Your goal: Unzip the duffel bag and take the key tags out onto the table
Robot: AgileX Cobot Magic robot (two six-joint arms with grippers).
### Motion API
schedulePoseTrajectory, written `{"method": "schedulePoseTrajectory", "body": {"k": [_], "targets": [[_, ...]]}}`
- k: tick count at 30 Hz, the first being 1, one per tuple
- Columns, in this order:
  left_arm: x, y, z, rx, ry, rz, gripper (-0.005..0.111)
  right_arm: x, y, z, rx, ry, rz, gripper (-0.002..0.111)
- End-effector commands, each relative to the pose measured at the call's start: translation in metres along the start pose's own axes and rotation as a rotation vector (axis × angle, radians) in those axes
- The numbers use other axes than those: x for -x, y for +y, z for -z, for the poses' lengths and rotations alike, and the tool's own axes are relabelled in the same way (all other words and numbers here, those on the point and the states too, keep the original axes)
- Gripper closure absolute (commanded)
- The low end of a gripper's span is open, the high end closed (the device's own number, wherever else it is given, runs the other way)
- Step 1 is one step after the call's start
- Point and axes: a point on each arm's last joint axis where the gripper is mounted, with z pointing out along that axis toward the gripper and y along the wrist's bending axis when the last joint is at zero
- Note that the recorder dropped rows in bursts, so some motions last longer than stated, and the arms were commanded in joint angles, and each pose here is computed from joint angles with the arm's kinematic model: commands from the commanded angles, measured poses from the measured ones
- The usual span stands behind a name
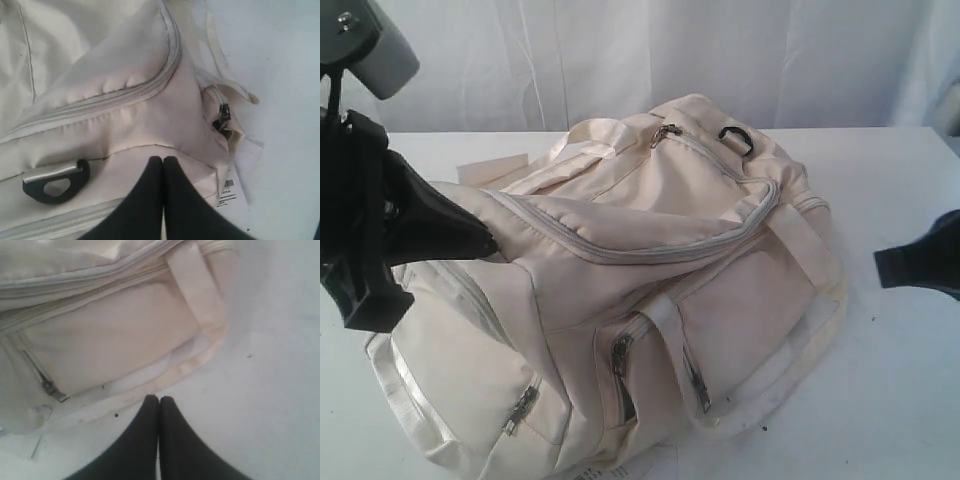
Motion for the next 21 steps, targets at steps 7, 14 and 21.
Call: {"method": "schedulePoseTrajectory", "body": {"k": [7,14,21], "targets": [[0.009,0.004,-0.038,-0.071,-0.009,-0.132,0.035,0.047,0.002,-0.044,0.113,0.214,0.082,0.108],[-0.001,0.000,-0.085,-0.196,0.121,-0.216,0.033,0.047,0.002,-0.046,0.121,0.221,0.074,0.108],[-0.022,0.012,-0.085,-0.098,0.372,-0.212,0.068,0.048,0.002,-0.046,0.121,0.219,0.074,0.108]]}}
